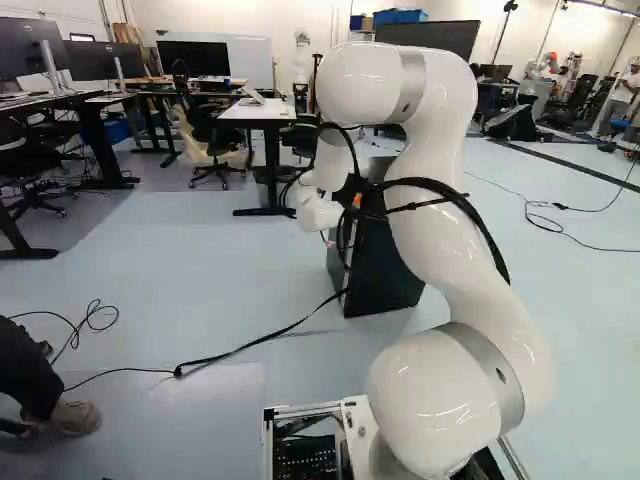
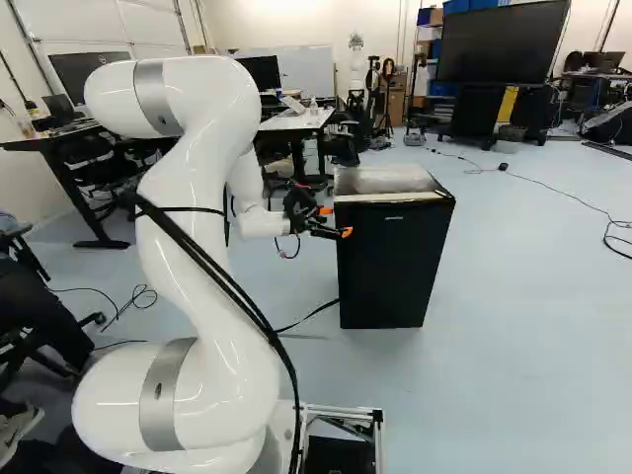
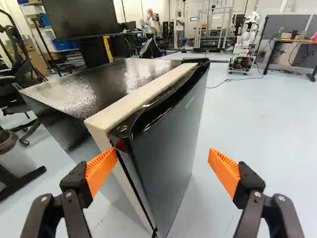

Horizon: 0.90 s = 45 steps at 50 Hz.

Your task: Open the fridge door

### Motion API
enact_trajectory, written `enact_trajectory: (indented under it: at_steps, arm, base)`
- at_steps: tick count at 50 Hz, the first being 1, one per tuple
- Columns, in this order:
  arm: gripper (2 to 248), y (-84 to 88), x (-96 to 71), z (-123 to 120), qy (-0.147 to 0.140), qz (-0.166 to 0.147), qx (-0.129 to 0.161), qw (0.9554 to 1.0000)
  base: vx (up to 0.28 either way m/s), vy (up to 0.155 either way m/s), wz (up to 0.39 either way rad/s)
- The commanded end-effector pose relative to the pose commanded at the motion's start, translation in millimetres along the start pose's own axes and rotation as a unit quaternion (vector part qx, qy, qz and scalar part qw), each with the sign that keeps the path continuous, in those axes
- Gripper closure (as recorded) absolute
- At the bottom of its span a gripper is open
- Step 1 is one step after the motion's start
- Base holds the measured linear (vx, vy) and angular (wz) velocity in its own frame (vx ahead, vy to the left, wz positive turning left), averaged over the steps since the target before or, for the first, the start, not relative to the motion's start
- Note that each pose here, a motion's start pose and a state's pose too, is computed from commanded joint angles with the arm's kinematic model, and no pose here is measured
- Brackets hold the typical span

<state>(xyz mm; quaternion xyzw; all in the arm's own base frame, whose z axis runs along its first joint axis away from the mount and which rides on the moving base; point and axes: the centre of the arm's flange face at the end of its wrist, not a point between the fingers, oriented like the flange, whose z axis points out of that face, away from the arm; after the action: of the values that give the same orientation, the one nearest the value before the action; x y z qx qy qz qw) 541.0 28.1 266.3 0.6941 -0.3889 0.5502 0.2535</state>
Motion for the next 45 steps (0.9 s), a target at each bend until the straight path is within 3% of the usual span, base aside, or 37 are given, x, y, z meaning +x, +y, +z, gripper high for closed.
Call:
enact_trajectory:
  at_steps: [14,30,45]
  arm:
    - [3,4.0,1.5,6,-0.001,0.006,-0.014,0.9999]
    - [3,36.9,4.8,8,-0.01,0.013,-0.067,0.9977]
    - [3,71.5,4.5,-2,-0.022,0.015,-0.117,0.9927]
  base:
    - [0.0,0.0,0.0]
    - [0.0,0.004,0.007]
    - [0.0,0.0,0.0]
